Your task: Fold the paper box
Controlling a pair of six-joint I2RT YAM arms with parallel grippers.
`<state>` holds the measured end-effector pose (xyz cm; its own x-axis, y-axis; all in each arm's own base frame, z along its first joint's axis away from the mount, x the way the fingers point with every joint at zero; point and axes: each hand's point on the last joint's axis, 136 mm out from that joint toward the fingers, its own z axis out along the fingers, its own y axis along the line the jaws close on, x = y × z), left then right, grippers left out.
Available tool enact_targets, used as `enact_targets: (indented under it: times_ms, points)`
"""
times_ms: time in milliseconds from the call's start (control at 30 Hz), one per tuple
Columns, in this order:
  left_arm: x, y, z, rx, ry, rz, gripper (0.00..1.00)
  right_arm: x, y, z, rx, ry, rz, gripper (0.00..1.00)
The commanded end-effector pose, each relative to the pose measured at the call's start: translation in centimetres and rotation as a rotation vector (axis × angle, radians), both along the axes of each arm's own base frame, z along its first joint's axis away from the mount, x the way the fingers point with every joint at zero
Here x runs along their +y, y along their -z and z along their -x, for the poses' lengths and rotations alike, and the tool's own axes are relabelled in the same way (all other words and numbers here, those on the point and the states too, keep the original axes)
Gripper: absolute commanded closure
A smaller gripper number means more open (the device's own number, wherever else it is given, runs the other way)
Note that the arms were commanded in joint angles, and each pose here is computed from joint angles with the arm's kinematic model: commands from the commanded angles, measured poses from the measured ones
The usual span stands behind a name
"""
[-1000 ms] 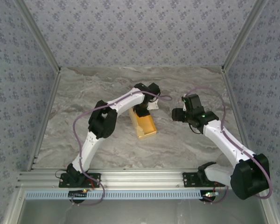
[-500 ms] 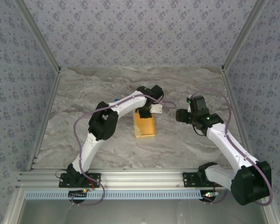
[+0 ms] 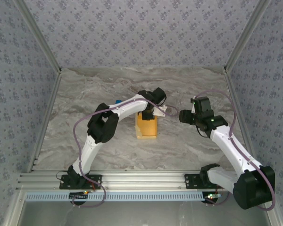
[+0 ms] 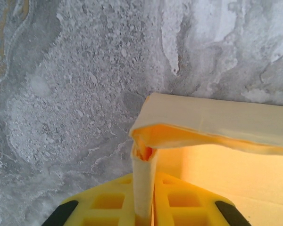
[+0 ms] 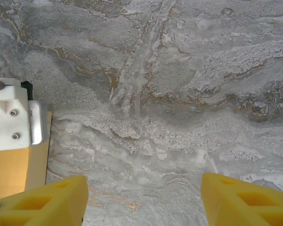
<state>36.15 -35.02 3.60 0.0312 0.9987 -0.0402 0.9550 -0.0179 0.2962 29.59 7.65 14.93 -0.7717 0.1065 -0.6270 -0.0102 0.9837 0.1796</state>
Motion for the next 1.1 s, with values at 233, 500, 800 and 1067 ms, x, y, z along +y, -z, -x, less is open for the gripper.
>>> enact_targets:
  times_ms: [233, 500, 800, 1067]
  points:
    - [-1.4, -1.0, 1.1, 0.05, 0.028, 0.063, 0.77, -0.2, 0.7, 0.9, 0.023, -0.009, -0.001, 0.34]
    - [-1.3, -2.4, 1.3, 0.049, 0.006, 0.077, 0.64, -0.1, 0.8, 0.9, 0.026, -0.011, -0.01, 0.34]
    - [-2.5, -5.6, 1.7, 0.048, -0.038, 0.196, 0.52, 0.1, 1.5, 1.4, 0.054, -0.013, -0.023, 0.34]
    - [-3.8, -9.7, 2.7, 0.086, -0.07, 0.356, 0.48, 0.7, 3.1, 3.2, 0.101, -0.018, -0.059, 0.35]
